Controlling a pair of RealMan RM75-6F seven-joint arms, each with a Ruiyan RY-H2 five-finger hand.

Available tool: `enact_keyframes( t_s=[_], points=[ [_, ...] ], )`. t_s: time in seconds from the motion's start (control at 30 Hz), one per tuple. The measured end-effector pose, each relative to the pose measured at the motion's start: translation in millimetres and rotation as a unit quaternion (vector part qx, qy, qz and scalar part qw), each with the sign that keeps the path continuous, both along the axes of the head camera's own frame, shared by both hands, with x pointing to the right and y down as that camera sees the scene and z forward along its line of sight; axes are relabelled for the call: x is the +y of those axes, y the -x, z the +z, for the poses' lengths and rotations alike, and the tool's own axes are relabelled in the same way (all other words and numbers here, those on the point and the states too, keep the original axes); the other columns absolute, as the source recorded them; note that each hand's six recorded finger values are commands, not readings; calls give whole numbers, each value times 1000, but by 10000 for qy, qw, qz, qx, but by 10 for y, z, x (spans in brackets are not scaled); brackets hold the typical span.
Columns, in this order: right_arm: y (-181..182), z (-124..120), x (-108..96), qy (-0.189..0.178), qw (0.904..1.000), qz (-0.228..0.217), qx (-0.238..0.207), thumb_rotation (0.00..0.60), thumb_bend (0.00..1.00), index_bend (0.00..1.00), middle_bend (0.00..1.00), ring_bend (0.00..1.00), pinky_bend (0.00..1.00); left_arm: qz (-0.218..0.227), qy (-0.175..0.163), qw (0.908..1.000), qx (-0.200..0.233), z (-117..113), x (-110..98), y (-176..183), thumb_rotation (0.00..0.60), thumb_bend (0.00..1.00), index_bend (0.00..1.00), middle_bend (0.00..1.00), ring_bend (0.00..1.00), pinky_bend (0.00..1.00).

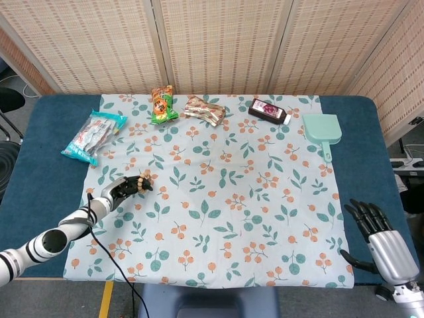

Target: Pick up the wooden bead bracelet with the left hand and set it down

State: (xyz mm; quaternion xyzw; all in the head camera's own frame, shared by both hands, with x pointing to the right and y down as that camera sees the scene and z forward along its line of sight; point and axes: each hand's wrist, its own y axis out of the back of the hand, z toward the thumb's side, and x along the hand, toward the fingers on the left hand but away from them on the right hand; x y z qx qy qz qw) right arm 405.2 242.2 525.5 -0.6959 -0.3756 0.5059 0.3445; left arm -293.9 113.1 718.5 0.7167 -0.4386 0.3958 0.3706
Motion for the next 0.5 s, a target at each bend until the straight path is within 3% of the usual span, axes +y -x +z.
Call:
enact_keyframes(
  t_s=[0.17, 0.3, 0.4, 0.5],
  points=[
    [5, 4, 4, 16, 10000, -16, -8, 559, 151, 0, 0, 0, 0, 82, -241, 9996, -101, -11, -46, 25, 572, 970, 419, 405, 193, 79],
    [6, 0, 7, 23, 10000, -18, -17, 559, 151, 0, 0, 0, 0, 408, -849, 9940, -547, -5, -118, 120, 570, 958, 413, 387, 164, 79],
    [13, 8, 11, 42, 10000, -28, -20, 560, 151, 0, 0, 0, 0, 802, -1466, 9803, -1054, -5, -149, 203, 578, 956, 405, 380, 154, 77],
    [25, 12, 18, 66, 10000, -44, -32, 559, 151, 0, 0, 0, 0, 1330, -1999, 9581, -1560, 3, -103, 241, 583, 949, 389, 366, 147, 76]
  ],
)
